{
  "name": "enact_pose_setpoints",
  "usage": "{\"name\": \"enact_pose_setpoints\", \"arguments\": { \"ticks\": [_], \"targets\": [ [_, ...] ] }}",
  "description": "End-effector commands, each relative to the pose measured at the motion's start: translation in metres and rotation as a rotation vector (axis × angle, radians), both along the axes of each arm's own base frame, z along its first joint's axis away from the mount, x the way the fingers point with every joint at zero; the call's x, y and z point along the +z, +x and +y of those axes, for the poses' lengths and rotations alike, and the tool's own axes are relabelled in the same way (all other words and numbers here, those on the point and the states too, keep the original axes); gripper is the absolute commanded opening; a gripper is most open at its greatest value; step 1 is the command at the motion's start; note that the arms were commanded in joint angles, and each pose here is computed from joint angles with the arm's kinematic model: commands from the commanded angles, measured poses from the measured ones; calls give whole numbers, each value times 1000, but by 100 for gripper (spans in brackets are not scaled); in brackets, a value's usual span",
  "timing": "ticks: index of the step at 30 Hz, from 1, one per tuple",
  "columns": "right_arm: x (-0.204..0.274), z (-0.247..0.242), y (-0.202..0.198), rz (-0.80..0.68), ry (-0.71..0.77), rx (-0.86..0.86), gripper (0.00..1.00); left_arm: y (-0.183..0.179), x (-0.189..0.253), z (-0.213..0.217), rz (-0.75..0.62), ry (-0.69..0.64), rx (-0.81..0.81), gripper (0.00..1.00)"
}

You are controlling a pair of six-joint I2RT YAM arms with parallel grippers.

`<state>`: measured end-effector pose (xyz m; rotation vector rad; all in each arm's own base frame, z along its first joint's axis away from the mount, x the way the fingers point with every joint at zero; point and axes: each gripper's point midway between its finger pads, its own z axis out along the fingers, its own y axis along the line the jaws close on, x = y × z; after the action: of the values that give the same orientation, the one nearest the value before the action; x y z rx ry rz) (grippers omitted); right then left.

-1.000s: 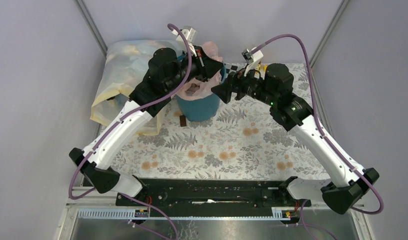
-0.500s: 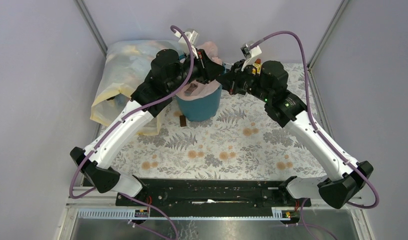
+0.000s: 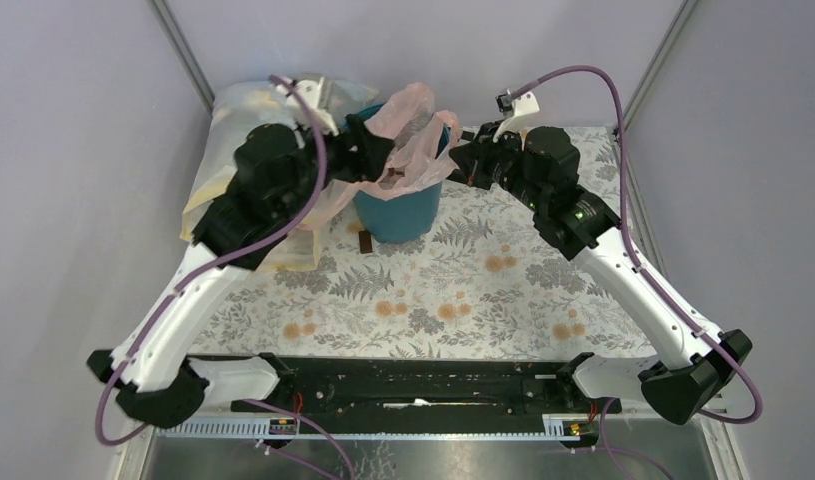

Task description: Put the trash bags into the trash bin

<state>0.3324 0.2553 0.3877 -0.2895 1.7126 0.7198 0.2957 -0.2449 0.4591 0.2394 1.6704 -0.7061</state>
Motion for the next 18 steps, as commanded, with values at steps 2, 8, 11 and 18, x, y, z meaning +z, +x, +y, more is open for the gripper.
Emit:
{"name": "enact_pose_setpoints", "arguments": {
  "ticks": [2,8,11,18],
  "targets": [
    [9,-13,0,-32,2,-62,0,-2,-35,62,11,136,241,71],
    [3,-13,1,-22,-18,-61,0,-28,-75,65,32,233,129,66],
    [2,-12,1,-19,-20,-58,1,-39,-88,65,62,244,87,64],
    [3,-11,1,-24,-22,-50,1,-35,-129,93,139,353,213,73]
  ]
}}
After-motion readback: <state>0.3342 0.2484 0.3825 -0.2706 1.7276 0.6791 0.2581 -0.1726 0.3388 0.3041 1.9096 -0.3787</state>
